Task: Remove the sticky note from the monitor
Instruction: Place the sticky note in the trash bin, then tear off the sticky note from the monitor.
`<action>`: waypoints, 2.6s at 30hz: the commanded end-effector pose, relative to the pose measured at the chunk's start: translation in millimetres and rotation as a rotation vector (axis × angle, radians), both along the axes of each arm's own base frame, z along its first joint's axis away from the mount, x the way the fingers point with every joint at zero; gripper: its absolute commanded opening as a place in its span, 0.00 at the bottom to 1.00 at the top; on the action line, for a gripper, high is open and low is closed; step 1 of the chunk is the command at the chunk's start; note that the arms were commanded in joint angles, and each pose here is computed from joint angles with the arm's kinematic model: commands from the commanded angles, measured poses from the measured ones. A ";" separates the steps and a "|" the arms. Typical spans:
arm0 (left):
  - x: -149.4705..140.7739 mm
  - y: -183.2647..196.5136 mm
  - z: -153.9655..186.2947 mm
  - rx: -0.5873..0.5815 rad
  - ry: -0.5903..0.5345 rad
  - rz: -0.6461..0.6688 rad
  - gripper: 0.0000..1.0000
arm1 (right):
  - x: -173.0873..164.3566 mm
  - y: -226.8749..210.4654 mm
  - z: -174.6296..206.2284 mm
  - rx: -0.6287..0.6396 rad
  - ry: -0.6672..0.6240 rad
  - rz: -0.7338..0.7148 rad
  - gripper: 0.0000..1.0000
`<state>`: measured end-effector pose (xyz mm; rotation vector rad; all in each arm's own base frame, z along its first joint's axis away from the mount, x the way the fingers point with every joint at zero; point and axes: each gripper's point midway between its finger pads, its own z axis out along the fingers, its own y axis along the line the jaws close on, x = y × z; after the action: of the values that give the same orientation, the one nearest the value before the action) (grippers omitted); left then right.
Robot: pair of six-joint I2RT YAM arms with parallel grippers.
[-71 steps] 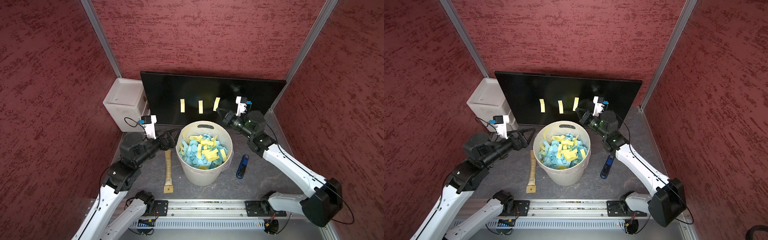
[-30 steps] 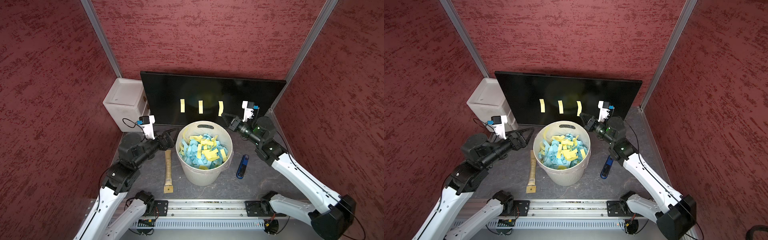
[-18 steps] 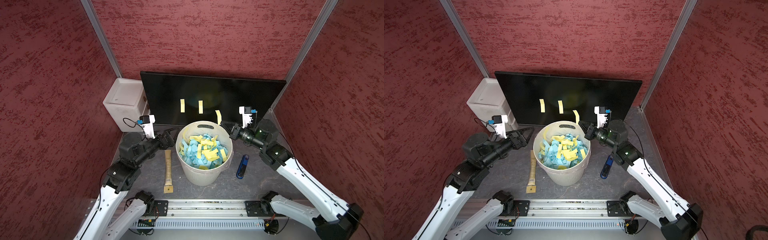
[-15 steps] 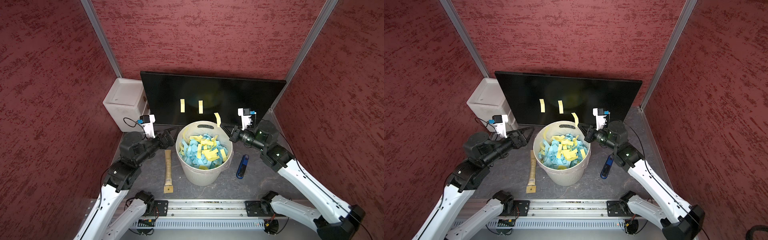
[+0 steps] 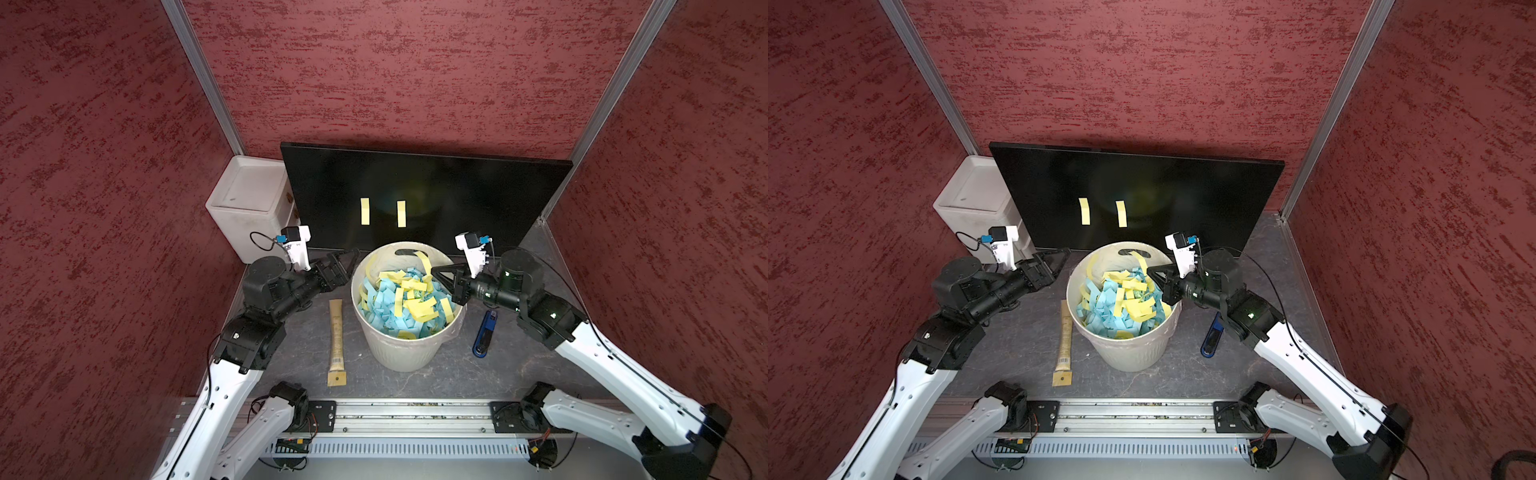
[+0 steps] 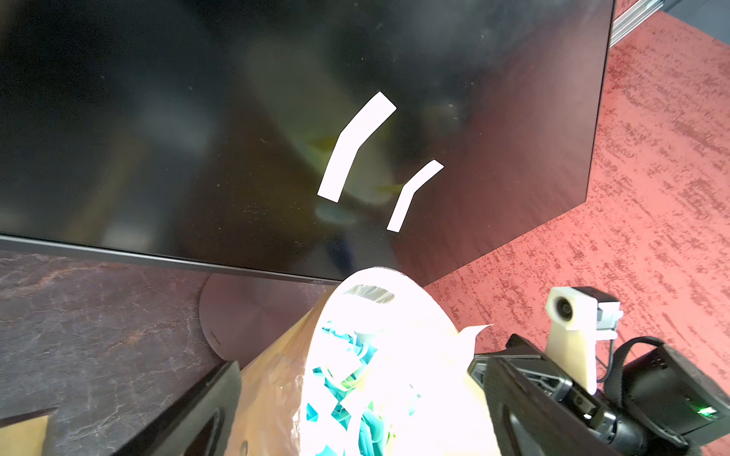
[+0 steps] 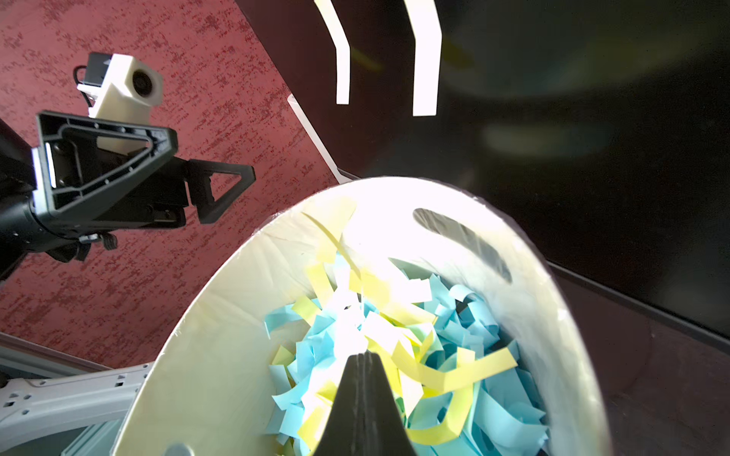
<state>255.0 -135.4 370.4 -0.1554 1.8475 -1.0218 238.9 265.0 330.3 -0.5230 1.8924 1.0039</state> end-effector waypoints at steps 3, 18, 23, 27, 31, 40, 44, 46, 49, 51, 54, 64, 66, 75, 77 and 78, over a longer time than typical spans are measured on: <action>3.4 -0.1 0.8 -0.042 0.007 -0.016 1.00 | 2.2 1.7 8.5 -0.033 -0.050 -0.015 0.00; 9.1 13.0 -8.6 -0.057 0.069 0.035 1.00 | 1.9 2.7 13.4 -0.040 -0.100 -0.010 0.21; 11.9 12.6 -5.8 -0.053 0.072 0.033 1.00 | 1.4 -1.6 18.2 -0.040 -0.123 -0.025 0.25; 18.9 13.8 -9.9 -0.031 0.117 0.048 1.00 | -1.4 -8.9 23.3 -0.042 -0.168 -0.040 0.32; 25.0 10.7 -7.1 -0.028 0.119 0.037 1.00 | -6.7 -18.1 29.2 -0.036 -0.231 -0.055 0.40; 38.1 -5.4 8.6 -0.064 0.077 -0.043 0.99 | -16.6 -42.1 31.6 -0.017 -0.321 -0.120 0.65; 46.2 -9.6 12.5 -0.071 0.072 -0.057 0.95 | -19.0 -55.5 31.4 -0.018 -0.355 -0.168 0.81; 50.0 -10.9 15.3 -0.078 0.066 -0.061 0.93 | -19.5 -62.1 31.1 -0.017 -0.367 -0.196 0.93; 56.2 -13.9 17.9 -0.089 0.060 -0.069 0.90 | -20.9 -73.3 34.1 -0.005 -0.383 -0.242 0.98; 60.4 -14.9 20.0 -0.102 0.055 -0.068 0.89 | -22.8 -80.7 38.4 0.009 -0.394 -0.270 0.98; 66.1 -16.7 21.9 -0.118 0.045 -0.066 0.88 | -26.0 -92.7 45.6 0.033 -0.418 -0.314 0.98; 85.9 -28.1 23.1 -0.139 0.039 -0.066 0.83 | -32.8 -125.5 52.6 0.100 -0.472 -0.446 0.98; 89.5 -30.9 23.0 -0.139 0.035 -0.066 0.80 | -33.5 -128.5 52.5 0.103 -0.474 -0.457 0.98; 102.5 -40.2 17.1 -0.135 0.030 -0.057 0.67 | -34.7 -135.9 50.1 0.098 -0.478 -0.485 0.98; 104.4 -40.9 15.7 -0.134 0.028 -0.052 0.65 | -35.1 -137.0 50.2 0.097 -0.480 -0.489 0.98; 105.4 -40.6 15.2 -0.135 0.027 -0.049 0.63 | -35.2 -137.6 50.5 0.097 -0.480 -0.491 0.98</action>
<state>356.8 -176.1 363.6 -0.2365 1.8913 -1.1914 203.6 132.3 378.7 -0.2210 1.4475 0.5909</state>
